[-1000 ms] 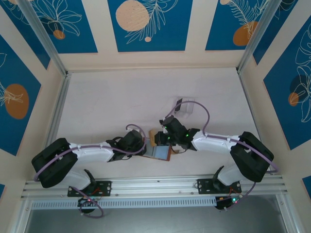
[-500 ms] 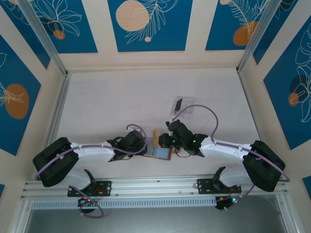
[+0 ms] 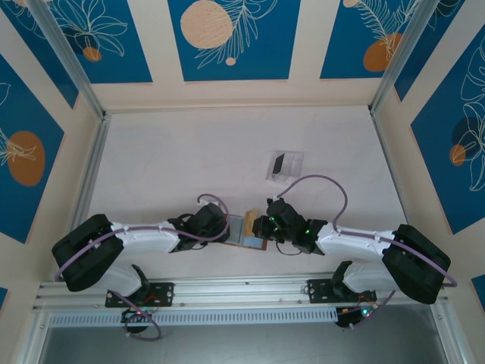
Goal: Put the credit cards into the card holder
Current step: Insert the credit card into the card slot.
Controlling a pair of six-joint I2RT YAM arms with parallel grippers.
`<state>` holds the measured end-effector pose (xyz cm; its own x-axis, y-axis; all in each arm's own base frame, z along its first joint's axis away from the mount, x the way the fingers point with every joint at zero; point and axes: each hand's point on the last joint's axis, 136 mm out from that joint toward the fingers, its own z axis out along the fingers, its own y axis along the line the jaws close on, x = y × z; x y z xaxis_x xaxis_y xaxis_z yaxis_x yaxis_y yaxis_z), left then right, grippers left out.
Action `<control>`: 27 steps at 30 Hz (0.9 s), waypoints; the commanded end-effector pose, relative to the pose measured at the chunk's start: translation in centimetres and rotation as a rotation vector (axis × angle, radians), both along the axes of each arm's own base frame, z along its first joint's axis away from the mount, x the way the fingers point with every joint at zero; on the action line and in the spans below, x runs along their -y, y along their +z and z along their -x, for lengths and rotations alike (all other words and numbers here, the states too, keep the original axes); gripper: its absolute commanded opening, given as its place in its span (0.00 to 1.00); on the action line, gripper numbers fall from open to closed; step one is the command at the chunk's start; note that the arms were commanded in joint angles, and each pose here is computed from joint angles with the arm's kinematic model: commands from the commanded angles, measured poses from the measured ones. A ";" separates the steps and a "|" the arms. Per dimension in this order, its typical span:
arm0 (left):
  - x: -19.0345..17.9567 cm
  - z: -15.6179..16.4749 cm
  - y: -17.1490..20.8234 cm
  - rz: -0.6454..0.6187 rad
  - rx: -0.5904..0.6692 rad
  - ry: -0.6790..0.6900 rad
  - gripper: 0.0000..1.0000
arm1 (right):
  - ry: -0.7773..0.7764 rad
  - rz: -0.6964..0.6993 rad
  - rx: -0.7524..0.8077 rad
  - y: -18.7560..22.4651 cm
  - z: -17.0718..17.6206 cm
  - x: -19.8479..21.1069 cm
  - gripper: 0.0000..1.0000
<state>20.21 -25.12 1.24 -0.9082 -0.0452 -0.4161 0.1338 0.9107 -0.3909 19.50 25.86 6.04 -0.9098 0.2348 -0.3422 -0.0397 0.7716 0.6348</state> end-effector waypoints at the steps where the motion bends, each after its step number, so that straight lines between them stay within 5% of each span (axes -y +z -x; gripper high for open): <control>1: -2.8 4.9 -5.4 -0.154 -0.205 -0.065 0.28 | -0.045 -0.053 0.015 0.7 -0.5 -0.1 0.00; 27: -2.9 5.0 -5.4 -0.156 -0.205 -0.068 0.28 | -0.016 -0.087 -0.031 -0.3 -1.0 -1.9 0.00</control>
<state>20.27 -25.21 1.28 -0.9071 -0.0459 -0.4183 0.1355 0.9093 -0.3935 20.27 26.76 5.16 -0.9109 0.2729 -0.3096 -0.0055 0.7420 0.6703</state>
